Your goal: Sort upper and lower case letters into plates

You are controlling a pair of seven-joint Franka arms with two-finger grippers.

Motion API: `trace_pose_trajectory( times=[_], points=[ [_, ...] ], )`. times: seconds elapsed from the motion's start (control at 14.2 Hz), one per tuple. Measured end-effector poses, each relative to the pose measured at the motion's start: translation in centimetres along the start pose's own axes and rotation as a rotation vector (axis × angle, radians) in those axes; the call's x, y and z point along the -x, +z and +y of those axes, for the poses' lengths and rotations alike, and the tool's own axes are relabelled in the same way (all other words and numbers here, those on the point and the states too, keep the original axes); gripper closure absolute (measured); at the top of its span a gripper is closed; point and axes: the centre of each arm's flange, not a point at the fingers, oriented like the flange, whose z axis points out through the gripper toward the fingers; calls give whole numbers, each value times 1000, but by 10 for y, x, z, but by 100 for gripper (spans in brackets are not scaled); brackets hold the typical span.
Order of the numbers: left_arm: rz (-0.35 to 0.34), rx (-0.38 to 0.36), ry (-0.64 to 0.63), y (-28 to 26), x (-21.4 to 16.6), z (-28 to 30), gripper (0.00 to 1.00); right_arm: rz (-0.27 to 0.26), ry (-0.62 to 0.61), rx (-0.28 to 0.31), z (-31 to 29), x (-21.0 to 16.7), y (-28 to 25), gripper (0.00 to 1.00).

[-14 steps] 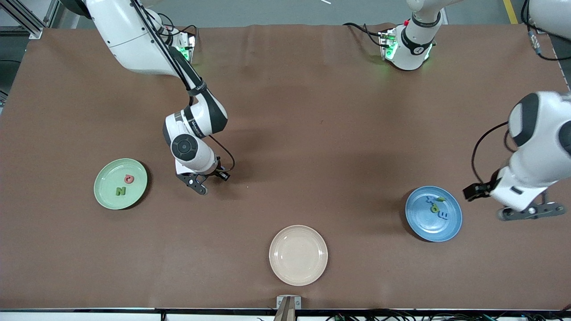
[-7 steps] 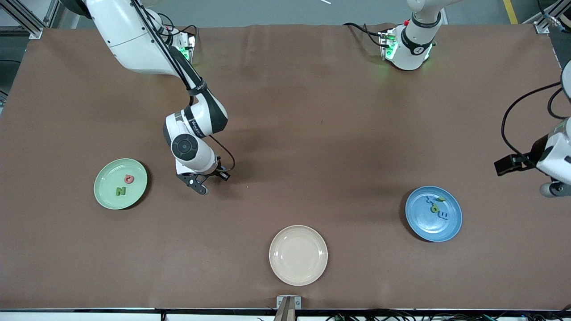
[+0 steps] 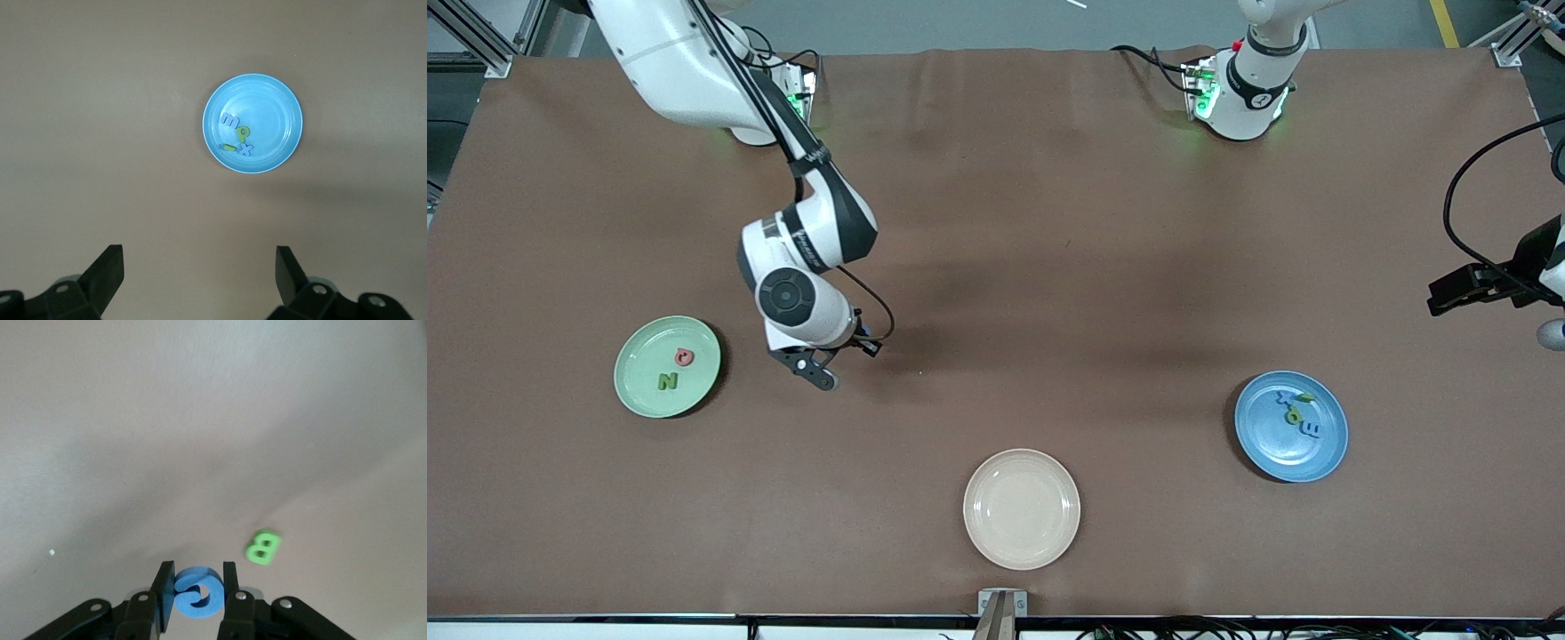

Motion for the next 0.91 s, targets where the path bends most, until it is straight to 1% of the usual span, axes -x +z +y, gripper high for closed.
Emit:
trace_pose_trajectory(
  times=[0.14, 0.21, 0.35, 0.49, 0.56, 0.77, 0.91],
  points=[
    [-7, -3, 3, -2, 3, 2, 0, -4, -113, -15, 43, -39, -42, 67],
    [-10, -4, 4, -4, 4, 3, 0, -6, -175, -25, 74, -65, -54, 67],
    [-18, -6, 4, -4, 6, 3, 0, -9, -289, -49, 141, -119, -59, 67],
    [-19, -7, 5, -5, 6, 3, 0, -5, -375, -69, 201, -160, -51, 67],
    [-19, -7, 6, -5, 7, 4, 0, 0, -412, -77, 225, -175, -44, 67],
    [-18, -6, 8, -5, 7, 6, 0, 18, -494, -81, 268, -198, -10, 67],
    [-17, -7, 9, -6, 7, 6, 0, 15, -527, -84, 294, -211, 22, 67]
  ],
)
